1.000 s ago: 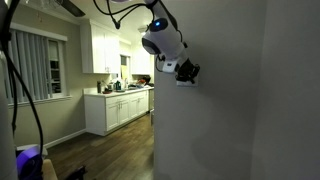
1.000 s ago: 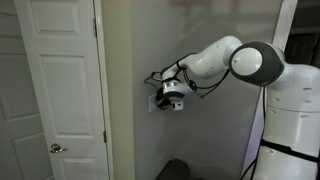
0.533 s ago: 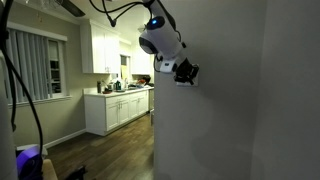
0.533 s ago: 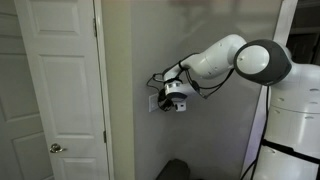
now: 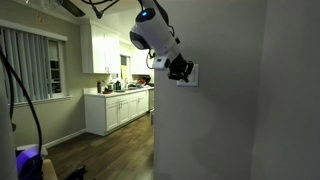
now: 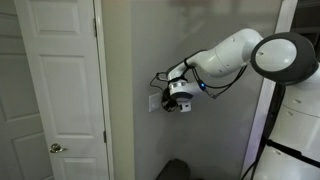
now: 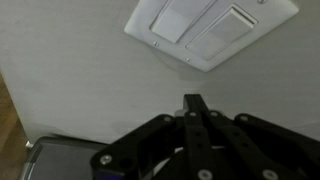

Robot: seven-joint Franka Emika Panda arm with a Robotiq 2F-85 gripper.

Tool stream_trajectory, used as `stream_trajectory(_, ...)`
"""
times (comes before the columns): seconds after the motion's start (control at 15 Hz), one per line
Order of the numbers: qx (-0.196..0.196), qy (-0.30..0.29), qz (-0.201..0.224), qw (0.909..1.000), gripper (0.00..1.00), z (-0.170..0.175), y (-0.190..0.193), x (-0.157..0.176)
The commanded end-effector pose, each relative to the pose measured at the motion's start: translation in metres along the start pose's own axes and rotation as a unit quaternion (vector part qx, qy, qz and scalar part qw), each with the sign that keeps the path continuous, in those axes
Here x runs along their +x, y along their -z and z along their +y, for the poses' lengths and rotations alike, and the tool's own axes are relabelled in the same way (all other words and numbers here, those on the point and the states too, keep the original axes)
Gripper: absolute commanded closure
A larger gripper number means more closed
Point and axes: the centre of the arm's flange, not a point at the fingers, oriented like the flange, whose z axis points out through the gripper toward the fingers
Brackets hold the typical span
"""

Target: Push the right light switch downwards

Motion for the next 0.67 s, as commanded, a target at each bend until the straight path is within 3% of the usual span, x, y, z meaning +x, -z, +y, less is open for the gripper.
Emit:
stream_trajectory(0.0,-0.006,-0.001,-0.006,1.0000,1.00,0.004,0.027,-0.004)
stream_trajectory(0.6,-0.002,0.007,-0.004,1.0000,0.93,0.008,0.017,0.001)
